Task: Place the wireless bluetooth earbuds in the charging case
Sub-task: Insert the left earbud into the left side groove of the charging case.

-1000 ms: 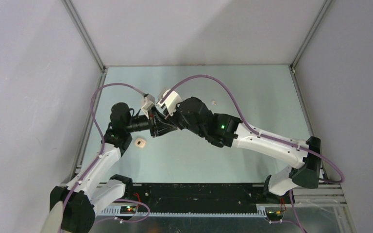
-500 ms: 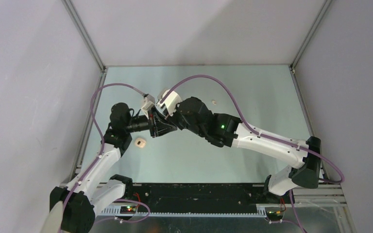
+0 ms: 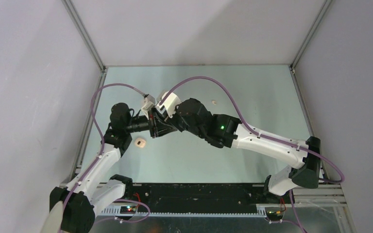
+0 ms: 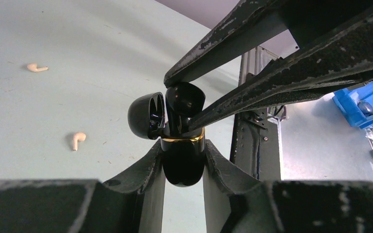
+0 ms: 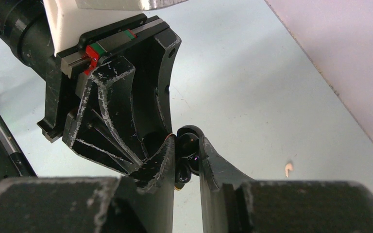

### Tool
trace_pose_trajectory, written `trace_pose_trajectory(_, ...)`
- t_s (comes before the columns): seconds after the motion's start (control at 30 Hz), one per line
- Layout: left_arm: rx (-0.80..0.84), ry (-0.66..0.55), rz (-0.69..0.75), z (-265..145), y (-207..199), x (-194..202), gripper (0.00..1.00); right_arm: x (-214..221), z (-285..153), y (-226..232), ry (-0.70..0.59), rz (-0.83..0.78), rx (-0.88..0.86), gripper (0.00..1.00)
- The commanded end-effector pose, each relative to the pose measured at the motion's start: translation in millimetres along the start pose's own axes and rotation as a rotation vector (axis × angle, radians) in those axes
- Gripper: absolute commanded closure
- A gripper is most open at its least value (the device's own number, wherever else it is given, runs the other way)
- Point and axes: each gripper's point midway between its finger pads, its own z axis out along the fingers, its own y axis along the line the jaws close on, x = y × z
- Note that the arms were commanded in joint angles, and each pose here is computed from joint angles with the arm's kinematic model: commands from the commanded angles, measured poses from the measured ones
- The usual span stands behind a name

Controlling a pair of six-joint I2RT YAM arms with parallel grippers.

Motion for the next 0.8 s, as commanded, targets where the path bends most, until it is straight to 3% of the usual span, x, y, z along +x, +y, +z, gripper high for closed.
trace_pose_trajectory(0.0,0.012,-0.021,0.057,-0.3,-4.7,-7.7,0.98,-13.6,-6.1,10.9,-0.024,0.064,-0.035,0.8)
trace_pose_trajectory(0.33,0.014,-0.018,0.057,0.1,-4.1,-7.1,0.98,-16.0,-11.8,33.6,-0.026,0.106,-0.2,0.78)
trace_pose_trajectory(0.77,0.022,-0.024,0.073,-2.5,-7.5,-9.8,0.99,-11.9,-9.4,33.6,-0.018,0.072,-0.191,0.74)
